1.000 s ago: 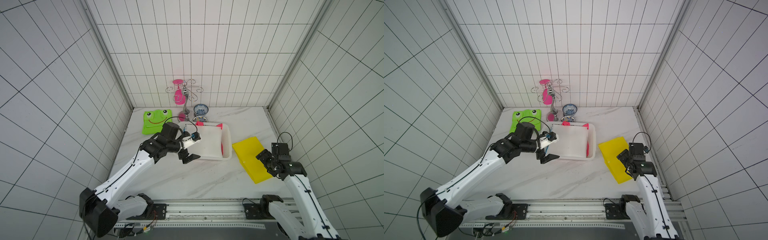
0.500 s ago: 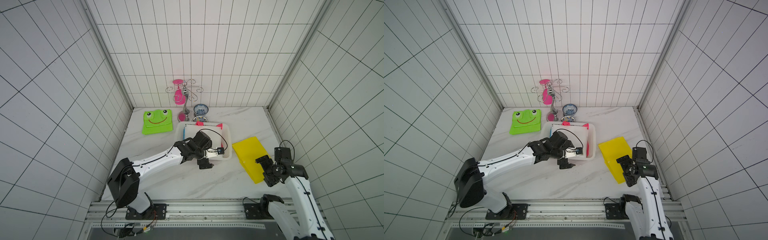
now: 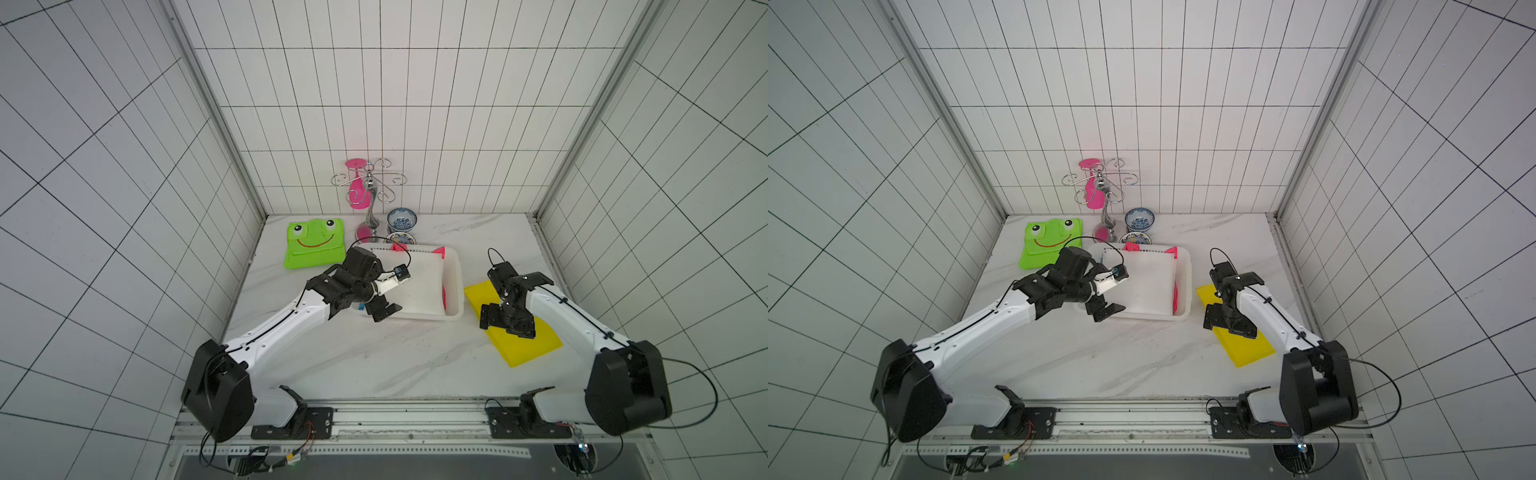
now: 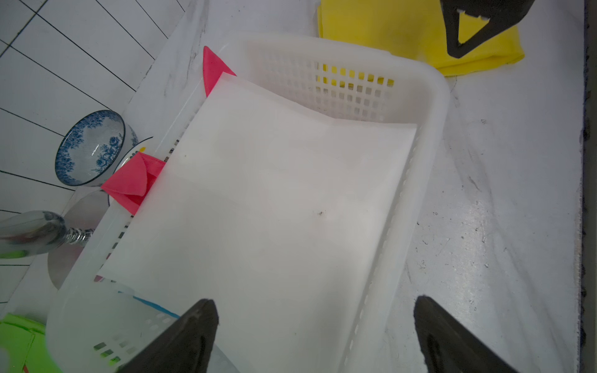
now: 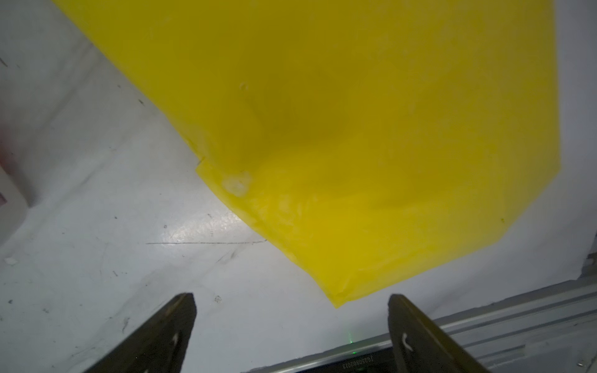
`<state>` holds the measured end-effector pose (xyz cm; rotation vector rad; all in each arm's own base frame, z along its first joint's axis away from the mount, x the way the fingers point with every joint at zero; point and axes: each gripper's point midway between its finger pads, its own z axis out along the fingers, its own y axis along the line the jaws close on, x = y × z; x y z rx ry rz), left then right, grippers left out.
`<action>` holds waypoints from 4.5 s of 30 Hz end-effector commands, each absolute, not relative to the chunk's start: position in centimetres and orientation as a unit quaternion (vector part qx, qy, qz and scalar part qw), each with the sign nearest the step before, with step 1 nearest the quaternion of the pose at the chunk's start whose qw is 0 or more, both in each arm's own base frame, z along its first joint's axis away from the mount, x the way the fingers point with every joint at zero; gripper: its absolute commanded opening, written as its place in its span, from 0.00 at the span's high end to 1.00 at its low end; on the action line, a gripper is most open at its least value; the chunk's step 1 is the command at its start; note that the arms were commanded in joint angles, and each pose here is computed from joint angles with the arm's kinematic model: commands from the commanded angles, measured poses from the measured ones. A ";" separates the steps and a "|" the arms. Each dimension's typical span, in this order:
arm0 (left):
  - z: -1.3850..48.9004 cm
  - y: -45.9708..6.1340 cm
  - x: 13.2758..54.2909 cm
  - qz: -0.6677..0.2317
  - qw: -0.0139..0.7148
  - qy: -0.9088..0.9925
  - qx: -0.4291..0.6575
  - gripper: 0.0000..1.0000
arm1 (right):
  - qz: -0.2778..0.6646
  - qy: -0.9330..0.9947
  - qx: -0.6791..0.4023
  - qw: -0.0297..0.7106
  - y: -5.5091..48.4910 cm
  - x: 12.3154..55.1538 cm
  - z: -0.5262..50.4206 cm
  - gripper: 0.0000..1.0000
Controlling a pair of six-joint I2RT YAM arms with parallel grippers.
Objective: Put the folded raincoat in the basket
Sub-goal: Pick up the raincoat from the center of the board, then place the raincoat in the basket.
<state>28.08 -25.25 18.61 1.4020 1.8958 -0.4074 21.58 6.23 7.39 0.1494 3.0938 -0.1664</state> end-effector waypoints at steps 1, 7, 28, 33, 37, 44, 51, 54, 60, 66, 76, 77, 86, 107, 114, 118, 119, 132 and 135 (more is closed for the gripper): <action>18.3 -24.4 26.7 -0.188 0.357 0.741 0.536 0.03 | -0.069 0.997 -0.009 0.027 6.8 23.6 8.0 0.08; 18.4 -23.2 26.0 -0.184 0.368 0.742 0.530 0.02 | -0.100 0.994 -0.046 -0.011 7.0 25.5 6.2 0.09; 18.4 -23.4 25.9 -0.189 0.369 0.738 0.533 0.03 | -0.156 0.978 -0.110 -0.085 6.3 26.4 -0.2 0.56; 18.1 -23.3 26.0 -0.186 0.364 0.742 0.532 0.03 | -0.175 0.976 -0.113 -0.063 5.7 27.1 0.2 0.89; 18.0 -23.2 25.9 -0.184 0.361 0.742 0.535 0.02 | -0.140 0.981 -0.128 -0.044 6.8 27.2 0.5 1.00; 18.6 -23.2 24.9 -0.194 0.355 0.735 0.545 0.02 | -0.126 0.986 -0.112 0.006 6.6 27.3 4.6 1.00; 21.2 -23.7 22.5 -0.240 0.352 0.712 0.559 0.02 | -0.038 0.998 -0.030 0.033 5.4 26.7 7.4 1.00; 22.0 -23.8 22.0 -0.252 0.344 0.710 0.561 0.02 | 0.016 0.999 -0.015 0.046 5.8 26.5 8.7 1.00; 23.1 -24.0 21.5 -0.264 0.345 0.700 0.566 0.02 | 0.054 0.994 -0.010 0.090 6.5 26.5 11.9 1.00; 23.5 -23.8 20.9 -0.265 0.336 0.691 0.582 0.02 | 0.097 0.988 -0.020 0.119 7.6 25.9 15.1 1.00; 25.0 -22.1 20.8 -0.227 0.324 0.717 0.574 0.02 | 0.171 0.964 -0.066 0.194 10.4 26.1 20.7 1.00; 25.0 -21.8 20.9 -0.220 0.324 0.722 0.571 0.02 | 0.173 0.962 -0.075 0.199 10.8 26.3 21.2 1.00; 25.3 -17.6 23.6 -0.199 0.335 0.788 0.476 0.02 | 0.167 0.942 -0.170 0.235 15.9 28.2 25.0 1.00; 17.6 -8.1 25.6 -0.189 0.291 0.901 0.259 0.02 | 0.002 0.853 -0.492 0.175 29.7 30.2 20.5 1.00; 17.6 -8.3 25.0 -0.194 0.307 0.893 0.267 0.02 | 0.008 0.813 -0.574 0.100 32.2 26.5 15.7 1.00; 17.3 -8.3 24.8 -0.196 0.300 0.896 0.262 0.02 | -0.006 0.785 -0.612 0.093 32.6 25.5 14.7 1.00; 17.1 -8.3 24.7 -0.198 0.298 0.897 0.261 0.02 | -0.010 0.781 -0.617 0.090 32.6 25.4 14.5 1.00; 16.9 -8.7 24.2 -0.209 0.292 0.891 0.278 0.02 | -0.048 0.802 -0.593 0.051 31.3 24.5 13.8 0.54; 17.0 -8.7 24.7 -0.205 0.293 0.891 0.279 0.02 | 0.003 0.819 -0.571 0.051 31.9 23.9 15.0 0.52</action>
